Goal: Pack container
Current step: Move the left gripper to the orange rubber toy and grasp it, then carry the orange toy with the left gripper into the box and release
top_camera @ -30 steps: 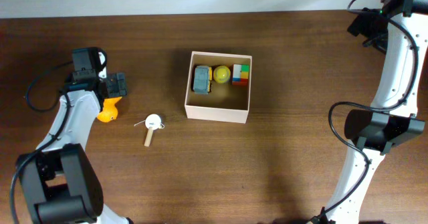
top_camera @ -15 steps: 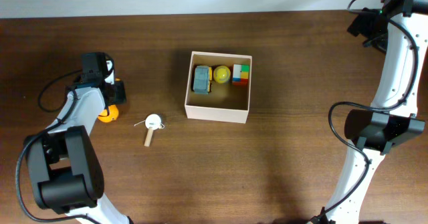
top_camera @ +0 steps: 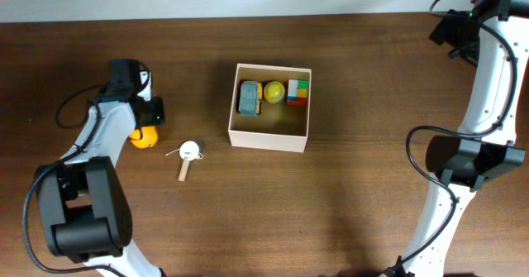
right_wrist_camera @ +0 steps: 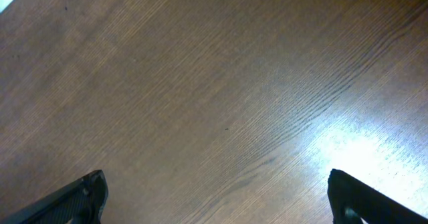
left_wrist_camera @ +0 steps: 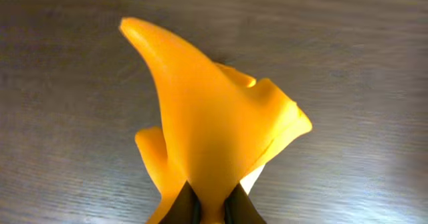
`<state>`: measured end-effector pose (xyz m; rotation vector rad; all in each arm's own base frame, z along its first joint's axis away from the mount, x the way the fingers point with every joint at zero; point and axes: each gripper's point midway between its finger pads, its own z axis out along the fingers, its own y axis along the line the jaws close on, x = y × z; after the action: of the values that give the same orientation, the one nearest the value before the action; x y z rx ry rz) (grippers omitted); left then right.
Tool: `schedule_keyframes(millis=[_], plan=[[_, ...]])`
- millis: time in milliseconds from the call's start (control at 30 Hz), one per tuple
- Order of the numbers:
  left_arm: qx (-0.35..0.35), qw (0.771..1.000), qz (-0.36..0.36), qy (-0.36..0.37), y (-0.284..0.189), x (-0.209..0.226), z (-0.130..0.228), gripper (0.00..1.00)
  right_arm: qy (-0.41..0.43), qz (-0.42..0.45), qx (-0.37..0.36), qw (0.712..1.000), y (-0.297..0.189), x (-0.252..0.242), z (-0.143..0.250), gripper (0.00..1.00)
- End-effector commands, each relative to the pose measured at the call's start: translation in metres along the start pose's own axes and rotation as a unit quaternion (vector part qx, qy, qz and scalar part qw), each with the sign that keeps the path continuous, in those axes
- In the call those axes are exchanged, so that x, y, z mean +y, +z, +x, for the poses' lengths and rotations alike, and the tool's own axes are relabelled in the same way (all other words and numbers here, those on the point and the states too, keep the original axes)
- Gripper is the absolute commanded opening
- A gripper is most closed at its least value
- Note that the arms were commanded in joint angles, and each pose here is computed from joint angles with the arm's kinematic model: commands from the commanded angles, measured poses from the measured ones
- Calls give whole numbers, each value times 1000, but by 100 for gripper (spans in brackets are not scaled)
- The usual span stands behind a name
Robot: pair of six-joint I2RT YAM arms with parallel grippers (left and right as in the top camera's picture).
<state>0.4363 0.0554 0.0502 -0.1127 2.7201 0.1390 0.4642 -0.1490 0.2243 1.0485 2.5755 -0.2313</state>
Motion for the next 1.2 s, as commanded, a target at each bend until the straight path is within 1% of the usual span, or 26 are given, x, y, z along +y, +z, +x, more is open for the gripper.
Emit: schedule_keyframes(millis=[0, 133, 267, 333, 400, 500, 567, 633, 733, 833, 900, 1067, 1167], plan=[[-52, 998, 22, 32, -50, -19, -41, 2, 3, -2, -5, 1000, -7, -2, -1, 99], [-74, 994, 36, 68, -99, -38, -58, 2, 3, -2, -5, 1000, -7, -2, -1, 99], [-107, 978, 80, 163, -147, -76, -66, 2, 3, -2, -5, 1000, -7, -2, -1, 99], [-133, 959, 107, 225, -171, -102, -66, 2, 3, -2, -5, 1000, -7, -2, -1, 99], [-157, 936, 130, 288, -189, -129, -62, 2, 3, -2, -5, 1000, -7, -2, -1, 99], [-186, 894, 153, 377, -208, -167, -54, 2, 3, -2, -5, 1000, -7, -2, -1, 99], [-196, 862, 158, 440, -214, -190, -45, 2, 3, -2, -5, 1000, -7, -2, -1, 99], [-201, 823, 161, 507, -214, -211, -34, 2, 3, -2, -5, 1000, -7, -2, -1, 99], [-198, 779, 167, 571, -207, -235, -20, 2, 3, -2, -5, 1000, -7, -2, -1, 99], [-185, 751, 174, 610, -194, -253, -7, 2, 3, -2, -5, 1000, -7, -2, -1, 99], [-175, 740, 179, 624, -184, -262, -1, 2, 3, -2, -5, 1000, -7, -2, -1, 99], [-135, 736, 191, 635, -151, -273, 13, 2, 3, -2, -5, 1000, -7, -2, -1, 99], [-115, 718, 194, 658, -130, -276, 21, 2, 3, -2, -5, 1000, -7, -2, -1, 99]])
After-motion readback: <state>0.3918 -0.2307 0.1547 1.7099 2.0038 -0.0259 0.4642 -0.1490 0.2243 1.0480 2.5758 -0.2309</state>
